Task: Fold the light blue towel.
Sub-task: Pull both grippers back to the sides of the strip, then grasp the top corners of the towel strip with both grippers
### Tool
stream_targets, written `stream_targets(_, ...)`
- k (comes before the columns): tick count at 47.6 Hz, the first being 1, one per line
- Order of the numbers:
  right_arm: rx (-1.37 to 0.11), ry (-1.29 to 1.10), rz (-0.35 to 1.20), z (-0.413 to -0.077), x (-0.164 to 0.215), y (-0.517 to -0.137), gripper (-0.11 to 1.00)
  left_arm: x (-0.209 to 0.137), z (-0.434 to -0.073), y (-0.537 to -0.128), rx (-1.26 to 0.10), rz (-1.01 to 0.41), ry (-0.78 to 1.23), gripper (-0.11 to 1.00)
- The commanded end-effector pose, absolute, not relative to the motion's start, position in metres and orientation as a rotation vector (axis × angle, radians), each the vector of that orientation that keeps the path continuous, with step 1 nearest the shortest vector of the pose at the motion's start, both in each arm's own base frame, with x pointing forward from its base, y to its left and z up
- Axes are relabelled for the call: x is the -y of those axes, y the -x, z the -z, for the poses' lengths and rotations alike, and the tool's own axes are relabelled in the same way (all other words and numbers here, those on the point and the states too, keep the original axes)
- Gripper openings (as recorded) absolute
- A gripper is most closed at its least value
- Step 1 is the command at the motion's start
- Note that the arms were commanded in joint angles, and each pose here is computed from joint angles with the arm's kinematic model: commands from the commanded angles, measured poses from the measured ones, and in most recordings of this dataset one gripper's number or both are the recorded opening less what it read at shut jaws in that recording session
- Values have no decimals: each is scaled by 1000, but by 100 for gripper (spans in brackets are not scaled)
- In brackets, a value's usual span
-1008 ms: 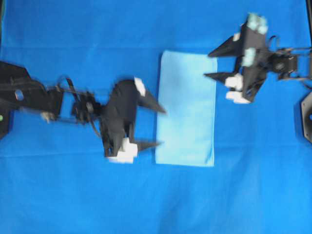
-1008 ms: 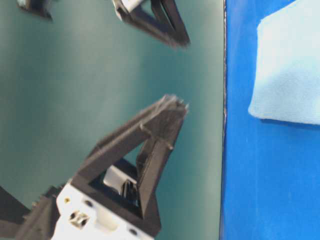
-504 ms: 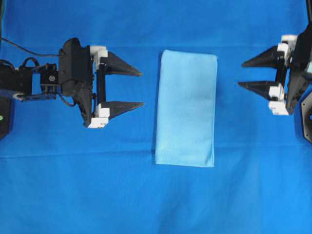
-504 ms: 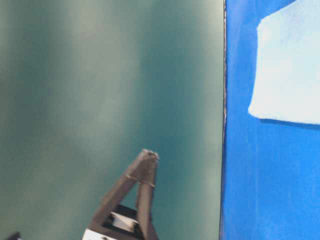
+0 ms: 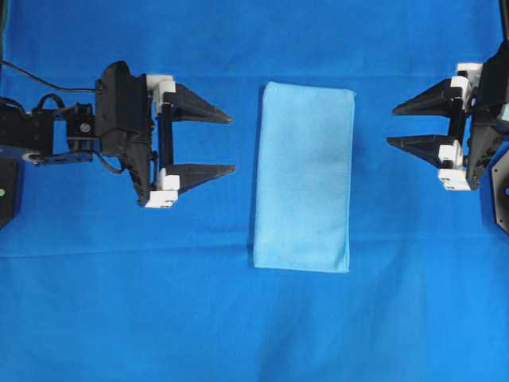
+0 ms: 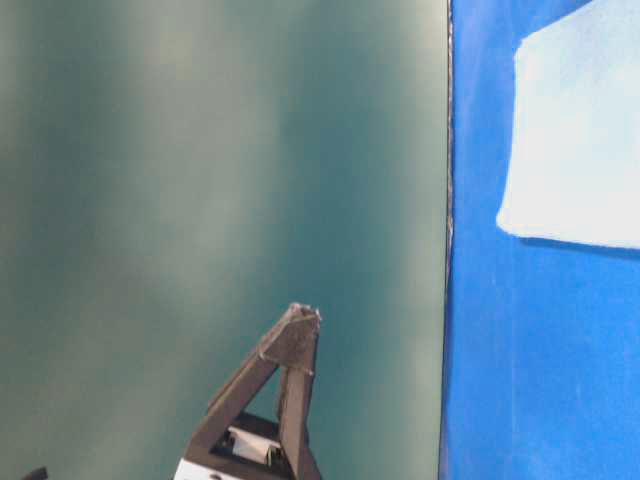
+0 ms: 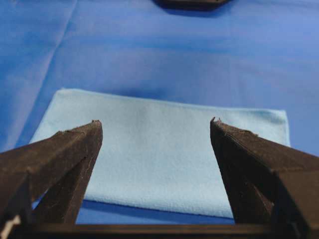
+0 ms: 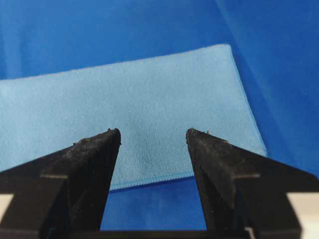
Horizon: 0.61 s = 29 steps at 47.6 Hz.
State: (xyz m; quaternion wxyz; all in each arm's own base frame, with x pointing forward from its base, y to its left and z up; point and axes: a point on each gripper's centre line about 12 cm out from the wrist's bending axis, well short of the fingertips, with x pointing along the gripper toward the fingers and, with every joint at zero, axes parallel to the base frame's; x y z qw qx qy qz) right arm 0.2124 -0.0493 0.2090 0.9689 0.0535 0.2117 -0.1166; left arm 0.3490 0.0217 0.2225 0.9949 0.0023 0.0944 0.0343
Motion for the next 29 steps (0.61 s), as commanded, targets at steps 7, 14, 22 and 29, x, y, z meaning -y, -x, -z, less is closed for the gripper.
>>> stream_targets(7,-495,-132,337,-206,76,-226,60,-43,-233,-375,-168,-119,-9,83)
stream_targets(14,-594,-153,410,-186,101,-235,60,-74,-215,-394,-231,-190,2,83)
stream_targets(22,-706,-146,441,-164,124,-254,60,-102,-185,-411,-295,-246,18,83)
stream_targets(29,-780,-138,450,-145,140,-269,60,-124,-160,-420,-344,-289,32,83)
